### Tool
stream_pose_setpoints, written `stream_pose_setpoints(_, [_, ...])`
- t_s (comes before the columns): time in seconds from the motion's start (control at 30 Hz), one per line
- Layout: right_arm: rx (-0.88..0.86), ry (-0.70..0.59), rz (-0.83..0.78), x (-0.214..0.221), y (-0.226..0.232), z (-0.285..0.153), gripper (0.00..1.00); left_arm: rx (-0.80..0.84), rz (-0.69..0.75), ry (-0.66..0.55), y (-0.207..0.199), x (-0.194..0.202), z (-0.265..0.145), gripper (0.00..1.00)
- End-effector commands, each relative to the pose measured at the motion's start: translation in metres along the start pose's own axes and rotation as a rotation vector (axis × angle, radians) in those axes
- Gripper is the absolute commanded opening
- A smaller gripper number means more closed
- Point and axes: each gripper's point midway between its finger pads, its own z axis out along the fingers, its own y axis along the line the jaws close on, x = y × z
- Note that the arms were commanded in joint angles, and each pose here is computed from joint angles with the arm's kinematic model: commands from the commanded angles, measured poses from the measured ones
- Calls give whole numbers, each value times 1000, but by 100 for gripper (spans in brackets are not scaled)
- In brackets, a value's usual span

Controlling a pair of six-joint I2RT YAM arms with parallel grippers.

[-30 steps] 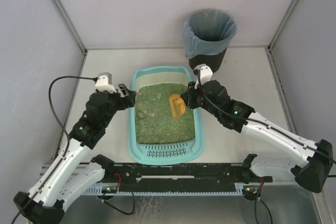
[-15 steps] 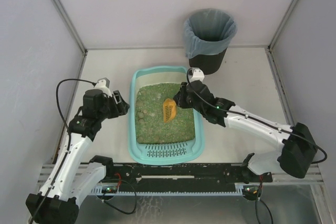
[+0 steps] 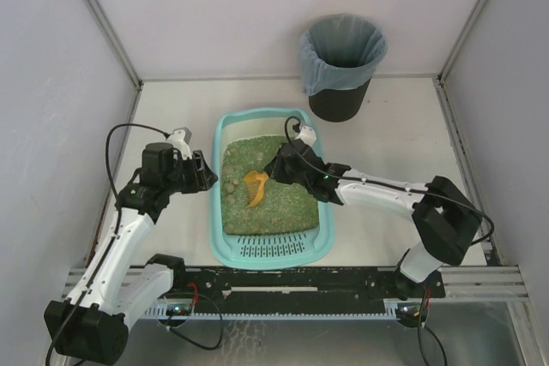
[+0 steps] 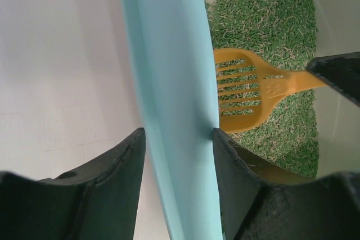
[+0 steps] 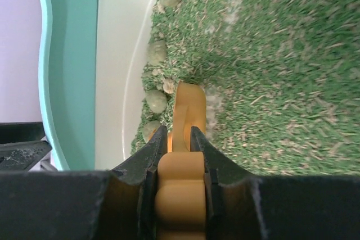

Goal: Clean the litter box

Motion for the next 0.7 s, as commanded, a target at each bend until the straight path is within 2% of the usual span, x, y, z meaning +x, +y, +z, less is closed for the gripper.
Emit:
stream_pose_setpoints(0.0, [-61, 112, 78, 40, 21, 14, 0, 31, 52, 27, -3, 9, 6, 54])
stream_pose_setpoints(0.33, [-185, 221, 185, 89, 54, 21, 0, 27, 96, 56, -8, 17, 9, 50])
stream_pose_setpoints(0.5, [-251, 198, 234, 89, 59, 15, 0, 13, 104, 56, -6, 18, 9, 50])
stream_pose_setpoints(0.67, [-277, 124, 235, 70, 60, 4, 0, -14, 105, 45, -2, 16, 7, 50])
